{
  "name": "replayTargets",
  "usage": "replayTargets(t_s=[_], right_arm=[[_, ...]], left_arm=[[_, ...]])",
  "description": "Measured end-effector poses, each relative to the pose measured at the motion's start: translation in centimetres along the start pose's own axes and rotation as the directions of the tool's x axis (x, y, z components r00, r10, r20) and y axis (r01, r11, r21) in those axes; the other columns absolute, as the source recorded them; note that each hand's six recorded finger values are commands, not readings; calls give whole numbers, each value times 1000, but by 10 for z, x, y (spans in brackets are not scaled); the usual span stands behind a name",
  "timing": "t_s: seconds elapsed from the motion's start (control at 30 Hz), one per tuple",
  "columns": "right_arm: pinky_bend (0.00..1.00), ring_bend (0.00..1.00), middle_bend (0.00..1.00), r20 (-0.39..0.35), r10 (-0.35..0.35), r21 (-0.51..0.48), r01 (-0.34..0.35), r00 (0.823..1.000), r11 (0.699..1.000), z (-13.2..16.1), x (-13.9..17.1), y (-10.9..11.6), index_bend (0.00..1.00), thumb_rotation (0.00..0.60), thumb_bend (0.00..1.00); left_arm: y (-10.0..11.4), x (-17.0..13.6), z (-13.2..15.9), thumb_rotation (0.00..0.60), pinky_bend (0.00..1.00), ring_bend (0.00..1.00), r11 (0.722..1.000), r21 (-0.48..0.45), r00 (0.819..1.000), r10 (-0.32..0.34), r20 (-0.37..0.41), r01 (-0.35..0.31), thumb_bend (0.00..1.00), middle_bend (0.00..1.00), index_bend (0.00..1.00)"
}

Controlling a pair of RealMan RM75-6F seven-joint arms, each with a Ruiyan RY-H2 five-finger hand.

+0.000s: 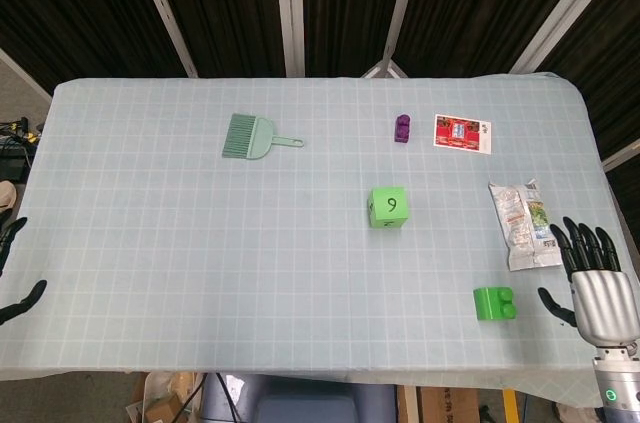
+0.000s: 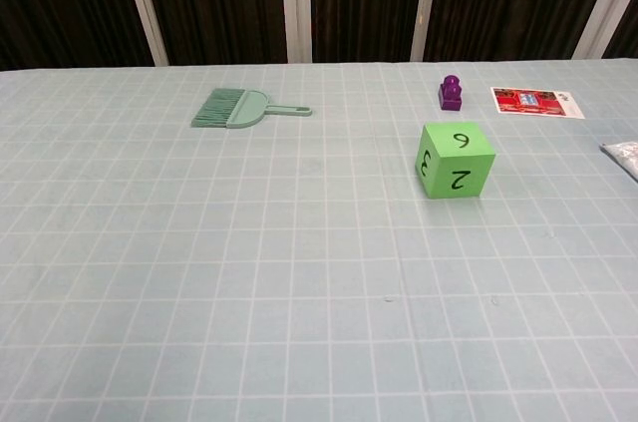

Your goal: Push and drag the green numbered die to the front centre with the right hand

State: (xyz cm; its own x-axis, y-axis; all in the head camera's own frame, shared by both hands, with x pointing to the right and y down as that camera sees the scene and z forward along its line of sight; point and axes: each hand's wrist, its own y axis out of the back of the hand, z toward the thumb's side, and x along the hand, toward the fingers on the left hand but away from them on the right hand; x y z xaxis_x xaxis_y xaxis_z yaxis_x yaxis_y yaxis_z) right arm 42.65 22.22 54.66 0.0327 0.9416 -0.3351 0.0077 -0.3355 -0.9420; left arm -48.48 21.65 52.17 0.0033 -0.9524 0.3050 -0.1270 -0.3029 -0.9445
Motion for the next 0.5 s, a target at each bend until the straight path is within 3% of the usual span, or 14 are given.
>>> replayTargets(t_s=[0.23,0.33,0.4,0.47,0.5], right_arm=[[0,32,32,-3,20,-9,-20,1000,1000,0,-3,-4,49,600,250],[4,84,47,-8,24,-9,-24,1000,1000,1,-5,-5,49,600,250],[51,202,147,-15,10,-18,-10,1000,1000,4,-7,-4,50,600,249],[209,378,344,-28,-4,-25,3,1000,1000,8,-9,-3,64,600,250],[276,431,395,-37,-7,-26,6,999,1000,11,-11,-2,70,600,251]], left_arm=[[-1,-1,2,600,81,0,1000,4,1000,-1,4,1,335,0,99],[-1,0,1,600,82,0,1000,5,1000,2,-4,-2,335,0,99],[0,0,0,600,81,0,1000,1,1000,3,-4,-3,335,0,99],[1,-1,0,600,82,0,1000,-2,1000,7,-7,-7,335,0,99],[1,-1,-1,600,82,0,1000,-3,1000,8,-10,-8,335,0,99]])
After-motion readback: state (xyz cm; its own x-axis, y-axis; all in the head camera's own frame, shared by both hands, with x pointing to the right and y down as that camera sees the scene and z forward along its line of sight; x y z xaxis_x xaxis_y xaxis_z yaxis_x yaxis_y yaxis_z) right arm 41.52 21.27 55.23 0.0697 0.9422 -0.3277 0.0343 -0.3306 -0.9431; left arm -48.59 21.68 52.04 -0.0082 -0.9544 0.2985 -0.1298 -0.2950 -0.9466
